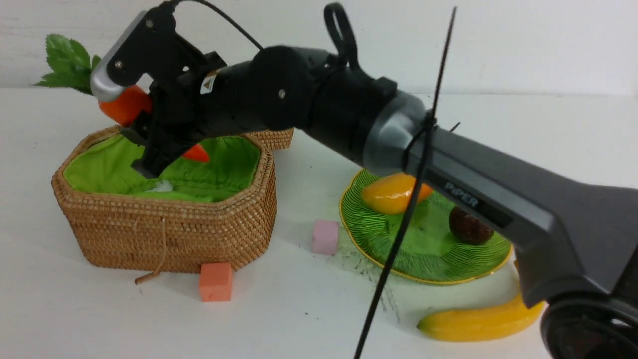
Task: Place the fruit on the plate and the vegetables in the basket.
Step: Use the right arm to grab a carrot and put it into the left basket, then use the right arm to grab a banana and put it into the right plate
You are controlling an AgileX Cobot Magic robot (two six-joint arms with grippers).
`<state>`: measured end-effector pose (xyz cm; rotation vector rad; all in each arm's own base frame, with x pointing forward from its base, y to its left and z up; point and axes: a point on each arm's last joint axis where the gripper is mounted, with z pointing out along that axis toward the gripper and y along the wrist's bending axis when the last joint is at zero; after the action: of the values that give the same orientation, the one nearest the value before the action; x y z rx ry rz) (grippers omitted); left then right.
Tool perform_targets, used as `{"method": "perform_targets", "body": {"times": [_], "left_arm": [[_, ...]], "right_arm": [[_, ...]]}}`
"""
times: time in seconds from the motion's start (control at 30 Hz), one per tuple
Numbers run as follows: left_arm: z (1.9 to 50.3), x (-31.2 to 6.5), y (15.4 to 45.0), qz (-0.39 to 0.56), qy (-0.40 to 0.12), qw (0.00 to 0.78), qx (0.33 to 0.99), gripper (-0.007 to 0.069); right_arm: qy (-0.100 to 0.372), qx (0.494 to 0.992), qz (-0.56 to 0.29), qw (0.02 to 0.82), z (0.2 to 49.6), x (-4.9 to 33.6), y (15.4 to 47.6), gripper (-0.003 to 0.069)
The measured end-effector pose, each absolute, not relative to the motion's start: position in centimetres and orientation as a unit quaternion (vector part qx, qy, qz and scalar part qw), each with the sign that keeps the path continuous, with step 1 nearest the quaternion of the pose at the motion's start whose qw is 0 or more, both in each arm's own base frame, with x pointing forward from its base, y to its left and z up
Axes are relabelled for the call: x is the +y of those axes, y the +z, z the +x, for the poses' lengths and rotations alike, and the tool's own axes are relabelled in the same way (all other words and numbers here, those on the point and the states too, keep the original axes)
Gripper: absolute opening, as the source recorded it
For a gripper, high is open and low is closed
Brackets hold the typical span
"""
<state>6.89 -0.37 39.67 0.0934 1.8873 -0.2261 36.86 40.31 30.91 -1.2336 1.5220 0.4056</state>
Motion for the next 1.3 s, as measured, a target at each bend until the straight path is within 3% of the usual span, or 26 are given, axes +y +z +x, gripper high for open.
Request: {"method": "perform_targets", "body": {"times": [0.17,0.23,0.33,0.37,0.4,0.57,0.63,0.8,0.87,0.9,0.93,1.0,1.1,1.3], "left_arm": [[6.9,-0.4,39.7,0.04,-0.097,0.581,0.807,0.0007],[6.9,-0.4,39.7,0.041,-0.098,0.582,0.807,0.0008],[6.9,-0.4,39.7,0.041,-0.098,0.582,0.806,0.0008],[6.9,-0.4,39.7,0.041,-0.099,0.582,0.806,0.0008],[6.9,-0.4,39.7,0.041,-0.099,0.583,0.805,0.0011],[6.9,-0.5,39.7,0.041,-0.102,0.582,0.806,0.0018],[6.9,-0.6,39.7,0.042,-0.109,0.581,0.805,0.0018],[6.8,-1.0,39.8,0.045,-0.137,0.576,0.804,0.0018],[6.7,-1.3,39.8,0.045,-0.155,0.573,0.804,0.002],[6.7,-1.3,39.8,0.046,-0.159,0.572,0.804,0.002],[6.6,-1.6,39.8,0.047,-0.173,0.568,0.803,0.002],[6.4,-1.9,39.7,0.055,-0.19,0.56,0.804,0.002],[6.1,-2.4,39.6,0.079,-0.213,0.544,0.808,0.002],[5.3,-3.7,39.4,0.146,-0.258,0.516,0.803,0.002]], "right_arm": [[0.133,0.632,-0.529,0.55,37.9,40.7,28.8,0.0352],[0.129,0.634,-0.53,0.548,38.0,40.8,28.5,0.0406],[0.134,0.641,-0.524,0.545,38.0,40.7,28.5,0.0564],[0.135,0.641,-0.524,0.544,37.9,40.7,28.5,0.0573],[0.137,0.643,-0.524,0.542,37.9,40.7,28.6,0.0631],[0.147,0.652,-0.537,0.515,36.9,40.1,30.1,0.0669],[0.162,0.664,-0.535,0.496,35.9,39.3,32.1,0.0634],[0.193,0.713,-0.522,0.427,31.6,35.4,38.9,0.043],[0.183,0.734,-0.522,0.394,29.8,33.3,41.3,0.0305],[0.18,0.738,-0.522,0.388,29.4,32.9,41.7,0.0279],[0.166,0.753,-0.524,0.362,28.1,31.3,43.0,0.0171],[0.152,0.767,-0.516,0.351,27.0,29.7,44.3,0.0038],[0.141,0.78,-0.493,0.358,25.9,28.0,45.7,-0.0014],[0.094,0.81,-0.467,0.341,23.0,23.6,45.5,-0.0015]]}}
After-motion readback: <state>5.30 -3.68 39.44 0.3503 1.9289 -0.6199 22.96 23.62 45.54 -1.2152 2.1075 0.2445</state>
